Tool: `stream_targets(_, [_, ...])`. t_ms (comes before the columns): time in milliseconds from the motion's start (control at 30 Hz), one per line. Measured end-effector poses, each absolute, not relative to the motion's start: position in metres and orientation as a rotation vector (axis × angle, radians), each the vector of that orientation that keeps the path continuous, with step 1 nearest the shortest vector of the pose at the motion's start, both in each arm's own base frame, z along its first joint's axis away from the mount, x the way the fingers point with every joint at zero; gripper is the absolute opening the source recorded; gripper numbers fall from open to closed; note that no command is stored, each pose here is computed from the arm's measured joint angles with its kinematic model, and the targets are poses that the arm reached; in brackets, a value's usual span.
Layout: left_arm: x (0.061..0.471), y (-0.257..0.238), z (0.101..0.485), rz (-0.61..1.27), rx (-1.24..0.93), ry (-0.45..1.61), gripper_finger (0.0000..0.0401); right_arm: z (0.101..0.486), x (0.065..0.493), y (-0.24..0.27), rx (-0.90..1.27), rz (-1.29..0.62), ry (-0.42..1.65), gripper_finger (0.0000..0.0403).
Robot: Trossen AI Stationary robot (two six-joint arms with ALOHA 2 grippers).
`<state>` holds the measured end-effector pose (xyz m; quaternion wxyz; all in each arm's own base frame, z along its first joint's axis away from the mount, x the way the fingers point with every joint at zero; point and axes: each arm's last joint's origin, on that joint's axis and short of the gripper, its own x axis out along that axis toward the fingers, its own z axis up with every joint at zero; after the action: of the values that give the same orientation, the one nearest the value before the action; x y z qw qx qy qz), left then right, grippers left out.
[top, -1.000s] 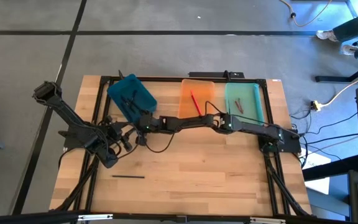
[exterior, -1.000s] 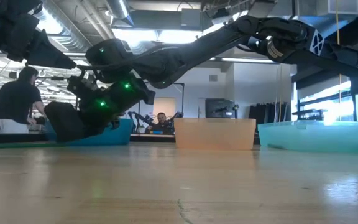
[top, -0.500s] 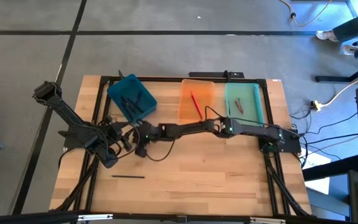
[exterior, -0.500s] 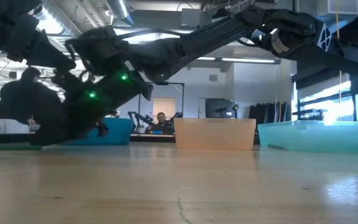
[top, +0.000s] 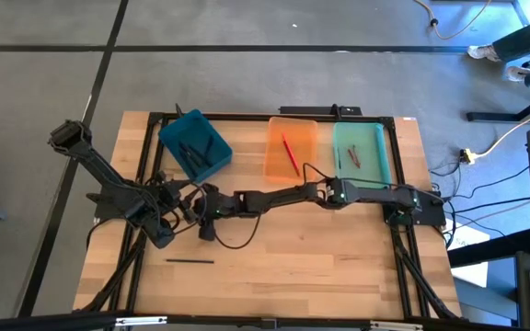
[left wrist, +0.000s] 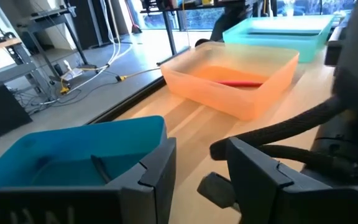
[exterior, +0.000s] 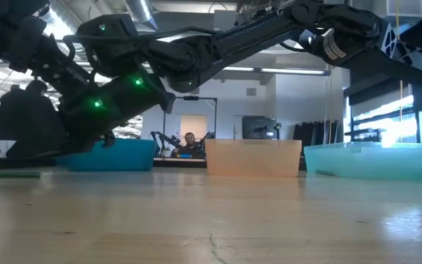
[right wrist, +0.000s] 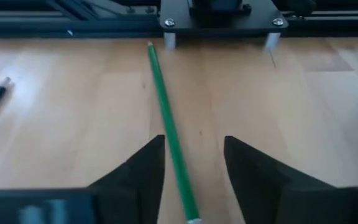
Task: Sort crayons/erasers/pens/pencils in bins
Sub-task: Put the green pencil into the orange bin
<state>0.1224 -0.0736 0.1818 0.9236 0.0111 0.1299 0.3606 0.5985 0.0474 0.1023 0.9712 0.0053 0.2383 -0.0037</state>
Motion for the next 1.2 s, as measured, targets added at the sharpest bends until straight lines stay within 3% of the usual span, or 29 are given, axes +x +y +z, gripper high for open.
stream_targets(167, [0.122,-0.074,0.182,0.743,0.023,0.259,0.0135,0.096,0.598,0.041,-0.012,0.042,0.509,0.0194])
stream_targets(333, [0.123,-0.074,0.182,0.743,0.024,0.259,0.0135,0.079,0.599,0.034,0.004,0.057,0.533,0.0178])
stream_targets(500, [0.123,-0.074,0.182,0.742,0.026,0.260,0.0135,0.074,0.598,0.033,0.004,0.048,0.558,0.0129])
stream_targets(733, [0.122,-0.073,0.182,0.743,0.035,0.264,0.0135,0.079,0.592,0.034,-0.001,0.067,0.646,0.0023])
stream_targets(867, [0.122,-0.073,0.182,0.740,0.046,0.273,0.0135,0.089,0.580,0.044,-0.033,0.068,0.800,0.0021])
stream_targets(1033, [0.122,-0.073,0.182,0.736,0.057,0.282,0.0135,0.098,0.559,0.065,-0.080,0.066,1.006,0.0053])
stream_targets(1200, [0.122,-0.074,0.182,0.735,0.052,0.282,0.0135,0.104,0.544,0.086,-0.097,0.055,1.125,0.0044])
